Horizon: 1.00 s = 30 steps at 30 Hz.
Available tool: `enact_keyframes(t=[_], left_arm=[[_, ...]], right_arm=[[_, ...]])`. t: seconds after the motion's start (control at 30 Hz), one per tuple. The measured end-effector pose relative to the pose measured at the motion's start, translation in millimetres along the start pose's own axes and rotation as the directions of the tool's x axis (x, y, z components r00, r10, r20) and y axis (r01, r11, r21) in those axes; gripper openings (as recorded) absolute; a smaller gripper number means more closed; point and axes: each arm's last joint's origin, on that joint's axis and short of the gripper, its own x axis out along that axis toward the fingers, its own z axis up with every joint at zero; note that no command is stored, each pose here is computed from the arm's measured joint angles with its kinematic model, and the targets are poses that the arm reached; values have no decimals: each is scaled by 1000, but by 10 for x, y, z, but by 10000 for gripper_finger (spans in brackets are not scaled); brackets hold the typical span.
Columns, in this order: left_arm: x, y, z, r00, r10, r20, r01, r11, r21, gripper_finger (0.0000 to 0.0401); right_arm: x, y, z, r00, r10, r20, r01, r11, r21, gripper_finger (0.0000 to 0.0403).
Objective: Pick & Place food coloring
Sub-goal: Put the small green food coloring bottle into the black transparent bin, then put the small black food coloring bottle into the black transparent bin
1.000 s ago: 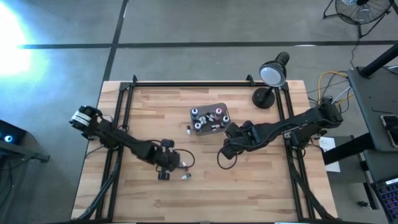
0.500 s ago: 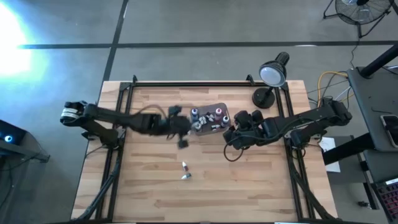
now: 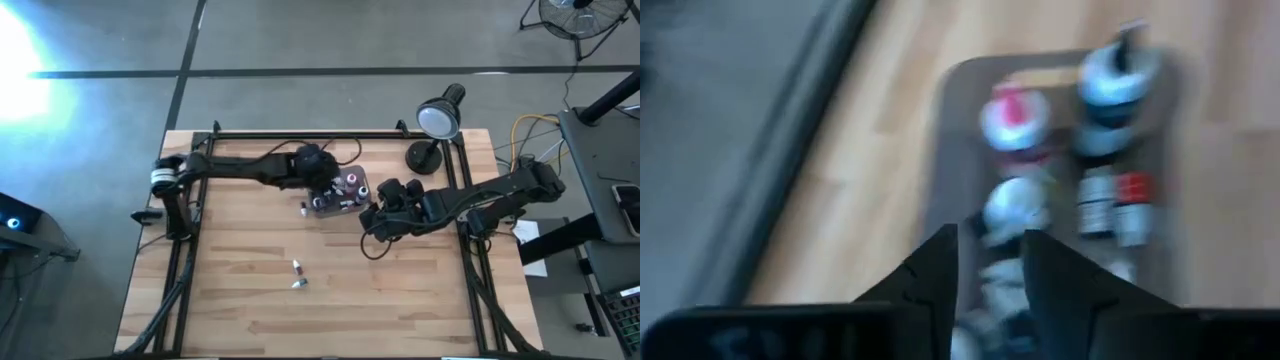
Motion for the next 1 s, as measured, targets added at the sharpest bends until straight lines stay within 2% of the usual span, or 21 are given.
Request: enact_keyframes(t=[0.1, 0.2, 0.3, 0.43, 0.53, 0.67, 0.73, 0.87, 0.93, 1.0], left_arm=[[-65, 45, 69, 995, 79, -53, -76, 996, 50, 102], [-233, 82, 117, 998, 64, -18, -63, 997, 47, 108], [-490, 105, 101, 997, -77, 19, 76, 996, 40, 109], [-811, 54, -93, 944, -327, 47, 325, 944, 54, 109], [-937, -33, -356, 917, -398, 19, 397, 917, 47, 109], [-977, -152, -778, 914, -401, -56, 396, 915, -79, 109], [-978, -240, -980, 906, -413, -95, 400, 907, -130, 109], [-994, -493, -1297, 891, -434, -132, 428, 901, -76, 108], [-995, -575, -1344, 913, -392, -117, 371, 914, -164, 108], [-960, -592, -1344, 937, -333, -102, 285, 902, -324, 108]], right_arm=[[15, 10, -13, 1000, -3, -8, 3, 1000, -7, 228], [22, 18, -22, 1000, -5, -11, 5, 1000, -12, 228], [30, 20, -42, 999, 8, -47, -10, 999, -35, 228], [52, 19, -96, 990, 38, -136, -54, 992, -115, 228], [92, 25, -144, 986, 34, -165, -58, 989, -138, 228], [140, 63, -181, 982, 41, -182, -68, 987, -146, 228], [153, 101, -200, 970, 85, -230, -123, 979, -160, 228], [155, 159, -263, 923, 166, -347, -264, 930, -256, 228], [159, 151, -285, 910, 169, -379, -302, 896, -326, 228], [162, 113, -300, 909, 137, -393, -305, 863, -403, 228]])
